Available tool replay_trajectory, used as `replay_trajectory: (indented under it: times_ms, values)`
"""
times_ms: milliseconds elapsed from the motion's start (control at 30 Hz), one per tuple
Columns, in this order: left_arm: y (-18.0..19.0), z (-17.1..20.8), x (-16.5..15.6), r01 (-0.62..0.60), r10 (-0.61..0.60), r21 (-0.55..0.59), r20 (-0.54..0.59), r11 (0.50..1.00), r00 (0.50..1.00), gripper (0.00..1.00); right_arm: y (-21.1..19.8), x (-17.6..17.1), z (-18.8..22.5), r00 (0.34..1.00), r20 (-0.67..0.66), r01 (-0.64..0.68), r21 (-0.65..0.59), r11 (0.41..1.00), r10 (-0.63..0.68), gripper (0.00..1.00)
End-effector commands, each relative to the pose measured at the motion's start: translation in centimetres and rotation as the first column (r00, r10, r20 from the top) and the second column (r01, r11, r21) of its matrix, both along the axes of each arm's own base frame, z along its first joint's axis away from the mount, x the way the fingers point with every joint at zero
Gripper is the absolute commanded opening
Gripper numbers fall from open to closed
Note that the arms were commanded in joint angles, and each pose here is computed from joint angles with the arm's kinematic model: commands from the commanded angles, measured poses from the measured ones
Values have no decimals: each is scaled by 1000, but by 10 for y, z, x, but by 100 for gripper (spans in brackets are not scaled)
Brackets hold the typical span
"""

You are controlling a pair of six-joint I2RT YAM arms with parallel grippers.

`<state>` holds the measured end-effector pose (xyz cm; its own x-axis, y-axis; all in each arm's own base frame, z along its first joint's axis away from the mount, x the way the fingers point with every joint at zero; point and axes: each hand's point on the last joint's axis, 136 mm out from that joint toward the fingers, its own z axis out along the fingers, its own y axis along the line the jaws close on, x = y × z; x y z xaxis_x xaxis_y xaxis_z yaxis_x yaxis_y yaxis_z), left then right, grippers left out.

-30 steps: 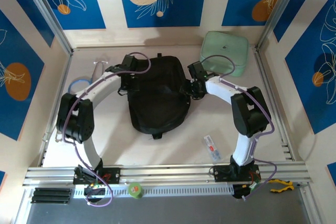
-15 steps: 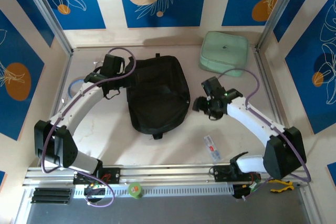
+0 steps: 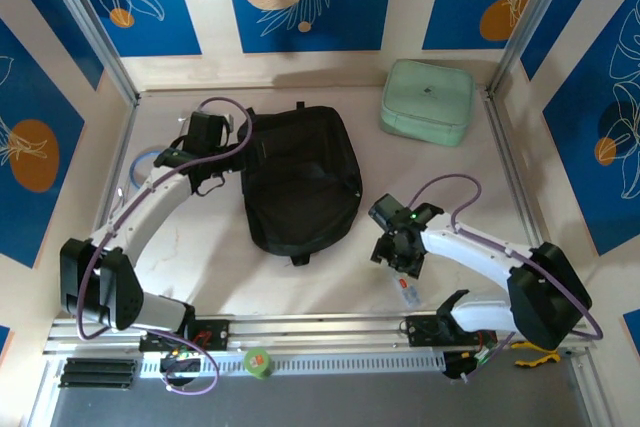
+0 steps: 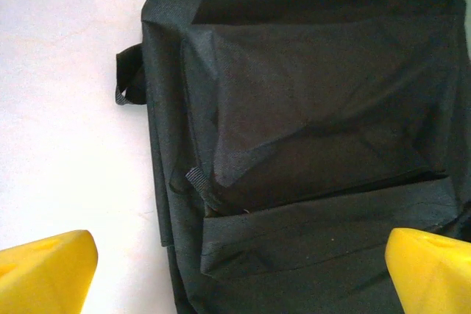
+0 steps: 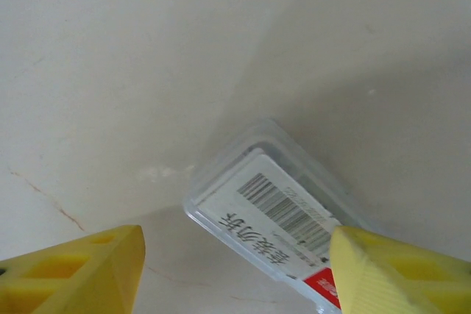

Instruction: Pack books, pencil case, and school supplies into a backpack

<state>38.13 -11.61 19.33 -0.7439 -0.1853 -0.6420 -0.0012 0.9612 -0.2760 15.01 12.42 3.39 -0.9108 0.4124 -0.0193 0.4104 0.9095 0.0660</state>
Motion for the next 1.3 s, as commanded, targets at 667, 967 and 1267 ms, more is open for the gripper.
replay_trajectory:
  times_ms: [667, 967, 1267]
  values:
    - [-29, -2, -16, 148, -155, -124, -42, 981, 987, 100, -7, 124, 8, 981, 196, -25, 142, 989, -3, 60]
    - [-43, -11, -18, 185, -195, -131, -69, 974, 978, 100, -46, 73, 5, 985, 170, -1, -24, 1000, 5, 73]
    - [-55, -15, -21, 220, -231, -141, -75, 965, 970, 100, -32, 58, -11, 991, 84, -96, -50, 994, 100, 72]
